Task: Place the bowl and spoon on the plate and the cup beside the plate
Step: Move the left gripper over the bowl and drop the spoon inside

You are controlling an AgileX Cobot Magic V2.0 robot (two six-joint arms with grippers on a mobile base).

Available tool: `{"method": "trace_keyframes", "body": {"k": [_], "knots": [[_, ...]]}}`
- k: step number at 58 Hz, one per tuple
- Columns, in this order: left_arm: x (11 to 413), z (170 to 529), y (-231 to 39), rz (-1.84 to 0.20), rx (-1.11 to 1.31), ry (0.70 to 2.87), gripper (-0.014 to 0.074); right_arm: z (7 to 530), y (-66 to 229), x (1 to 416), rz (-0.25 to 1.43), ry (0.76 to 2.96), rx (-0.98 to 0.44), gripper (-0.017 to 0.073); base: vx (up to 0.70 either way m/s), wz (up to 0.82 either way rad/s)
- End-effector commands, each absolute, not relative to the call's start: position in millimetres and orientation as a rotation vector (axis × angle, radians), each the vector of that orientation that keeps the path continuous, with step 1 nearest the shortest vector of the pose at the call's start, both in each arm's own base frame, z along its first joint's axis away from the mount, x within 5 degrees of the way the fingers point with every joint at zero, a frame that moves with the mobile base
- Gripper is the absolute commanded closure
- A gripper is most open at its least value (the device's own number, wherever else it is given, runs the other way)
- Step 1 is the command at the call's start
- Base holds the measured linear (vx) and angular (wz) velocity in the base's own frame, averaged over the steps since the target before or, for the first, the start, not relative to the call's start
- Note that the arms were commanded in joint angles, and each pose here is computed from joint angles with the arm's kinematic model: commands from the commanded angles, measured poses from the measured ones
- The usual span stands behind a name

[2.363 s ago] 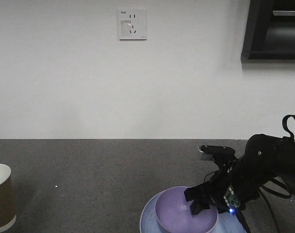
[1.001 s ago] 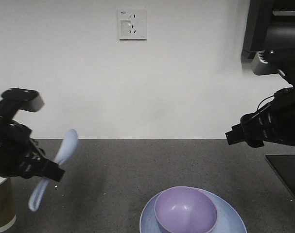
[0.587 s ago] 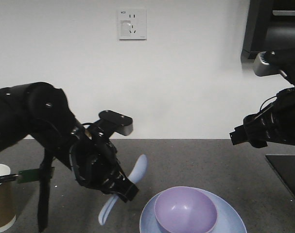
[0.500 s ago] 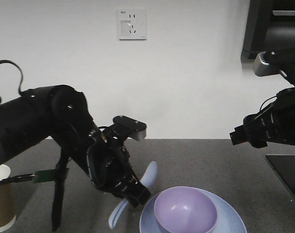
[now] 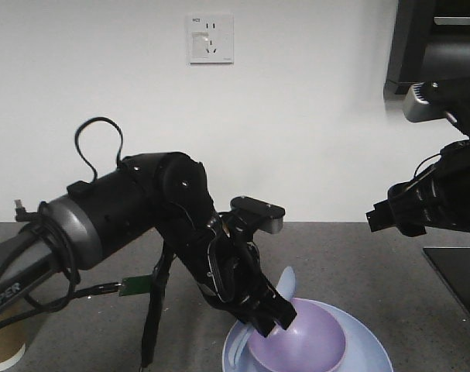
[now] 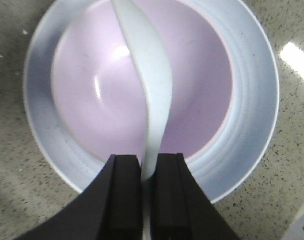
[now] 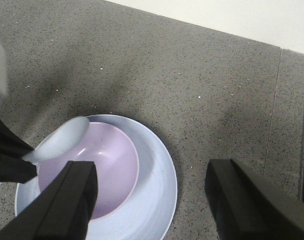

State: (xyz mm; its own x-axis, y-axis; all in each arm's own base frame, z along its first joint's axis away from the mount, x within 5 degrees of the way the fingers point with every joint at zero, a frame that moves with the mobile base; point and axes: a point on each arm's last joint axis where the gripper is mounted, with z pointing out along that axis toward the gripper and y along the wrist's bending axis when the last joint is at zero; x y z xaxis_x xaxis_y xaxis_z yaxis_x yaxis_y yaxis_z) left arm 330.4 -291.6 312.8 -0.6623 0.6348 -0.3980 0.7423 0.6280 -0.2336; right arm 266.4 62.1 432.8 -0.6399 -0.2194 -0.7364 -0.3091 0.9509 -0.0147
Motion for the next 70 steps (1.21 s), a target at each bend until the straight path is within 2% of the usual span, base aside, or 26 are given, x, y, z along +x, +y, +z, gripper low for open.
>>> {"method": "trace_keyframes", "body": {"k": [1,22,29,42,50,57,70], "knots": [[322.3,335.9,-292.6,-0.616,1.080,2.532,0.0594,455.4,59.1,260.4,0.136,2.165,-0.345,0.0040,0.00,0.00],[322.7,329.8,-296.8,-0.636,1.078,2.552,0.0573,455.2,59.1,260.2,0.136,2.167,-0.346,0.0040,0.00,0.00],[322.7,329.8,-296.8,-0.636,1.079,2.551,0.0502,455.2,59.2,260.2,0.137,2.166,-0.345,0.0040,0.00,0.00],[322.7,329.8,-296.8,-0.637,1.072,2.555,0.0276,455.0,59.3,260.0,0.139,2.170,-0.346,0.0040,0.00,0.00],[322.7,329.8,-296.8,-0.639,1.064,2.560,0.0169,455.0,59.3,260.0,0.140,2.170,-0.345,0.0040,0.00,0.00],[322.7,329.8,-296.8,-0.640,1.061,2.561,0.0127,455.0,59.3,260.0,0.140,2.170,-0.345,0.0040,0.00,0.00],[319.1,339.6,-293.7,-0.643,1.052,2.541,0.0126,455.1,59.3,260.1,0.140,2.169,-0.344,0.0040,0.00,0.00]]}}
